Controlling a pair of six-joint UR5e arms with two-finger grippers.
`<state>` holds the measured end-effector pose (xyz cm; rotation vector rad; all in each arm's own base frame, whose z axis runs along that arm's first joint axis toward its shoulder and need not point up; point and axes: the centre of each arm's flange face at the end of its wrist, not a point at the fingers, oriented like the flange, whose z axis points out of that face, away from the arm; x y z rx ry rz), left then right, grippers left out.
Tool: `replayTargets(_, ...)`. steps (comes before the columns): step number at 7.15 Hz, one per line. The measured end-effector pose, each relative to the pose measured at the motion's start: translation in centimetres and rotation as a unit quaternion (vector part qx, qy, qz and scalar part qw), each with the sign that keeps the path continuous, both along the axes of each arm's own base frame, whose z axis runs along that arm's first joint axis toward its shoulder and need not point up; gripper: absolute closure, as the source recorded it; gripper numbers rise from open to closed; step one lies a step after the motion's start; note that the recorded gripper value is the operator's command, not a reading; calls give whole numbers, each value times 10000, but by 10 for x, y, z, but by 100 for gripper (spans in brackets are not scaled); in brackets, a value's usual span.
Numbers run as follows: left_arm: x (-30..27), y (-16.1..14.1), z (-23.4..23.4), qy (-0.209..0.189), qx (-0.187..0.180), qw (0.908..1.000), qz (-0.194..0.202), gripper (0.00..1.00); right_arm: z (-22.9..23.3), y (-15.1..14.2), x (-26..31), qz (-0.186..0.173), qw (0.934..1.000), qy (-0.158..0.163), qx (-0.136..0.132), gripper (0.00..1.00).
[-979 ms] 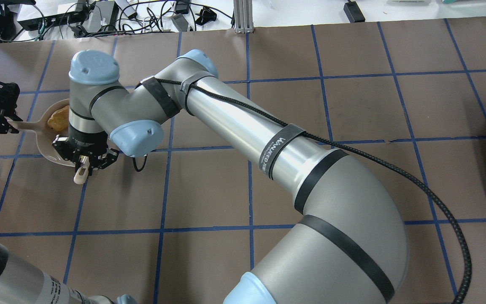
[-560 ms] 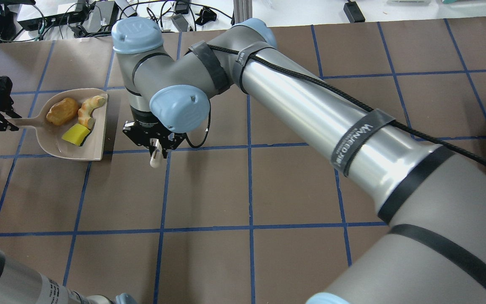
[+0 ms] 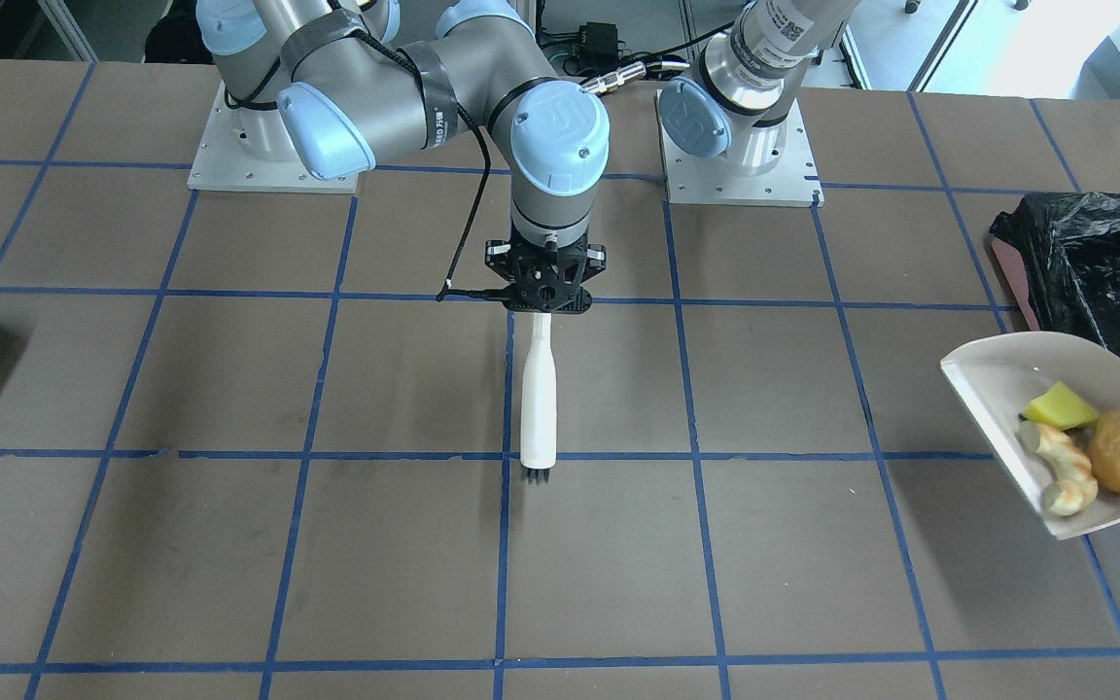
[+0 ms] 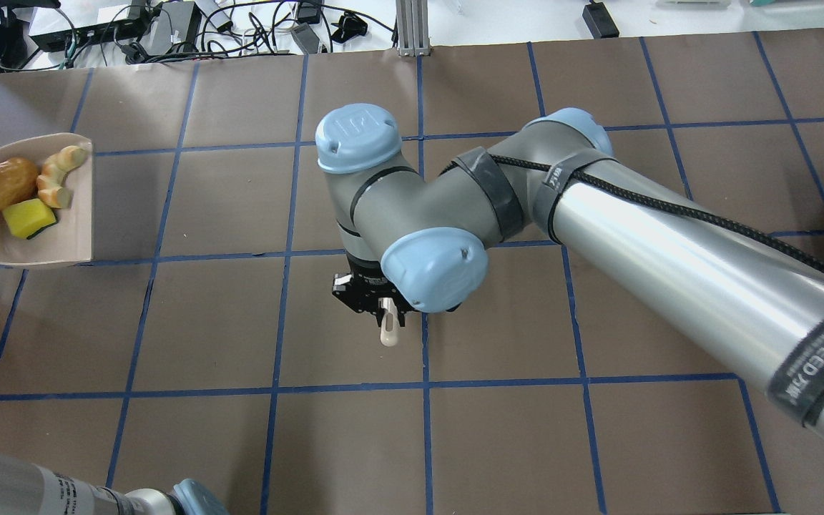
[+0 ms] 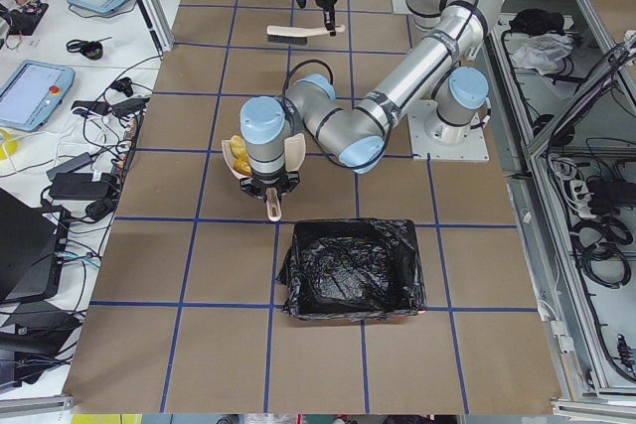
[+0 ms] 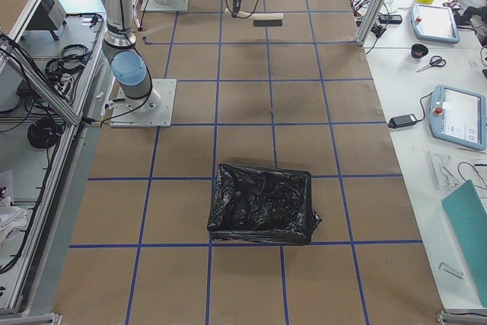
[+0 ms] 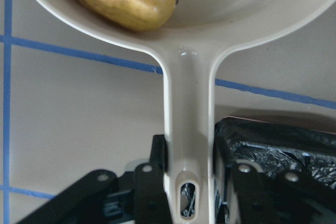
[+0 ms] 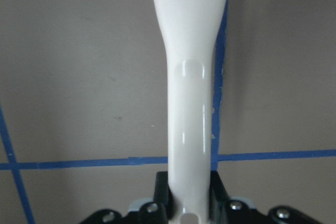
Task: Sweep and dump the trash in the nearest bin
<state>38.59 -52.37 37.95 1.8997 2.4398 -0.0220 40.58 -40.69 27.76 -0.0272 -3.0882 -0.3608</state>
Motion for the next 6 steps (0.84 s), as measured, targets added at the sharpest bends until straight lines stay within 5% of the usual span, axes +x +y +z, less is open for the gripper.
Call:
replayTargets(2, 59, 62, 31, -148, -75, 9988, 450, 100, -25, 23, -14, 67, 9996, 160, 241, 100)
replayTargets(6, 157, 161, 60, -603, 99, 9967, 526, 100, -41, 48, -13, 85, 9984, 337, 446, 100)
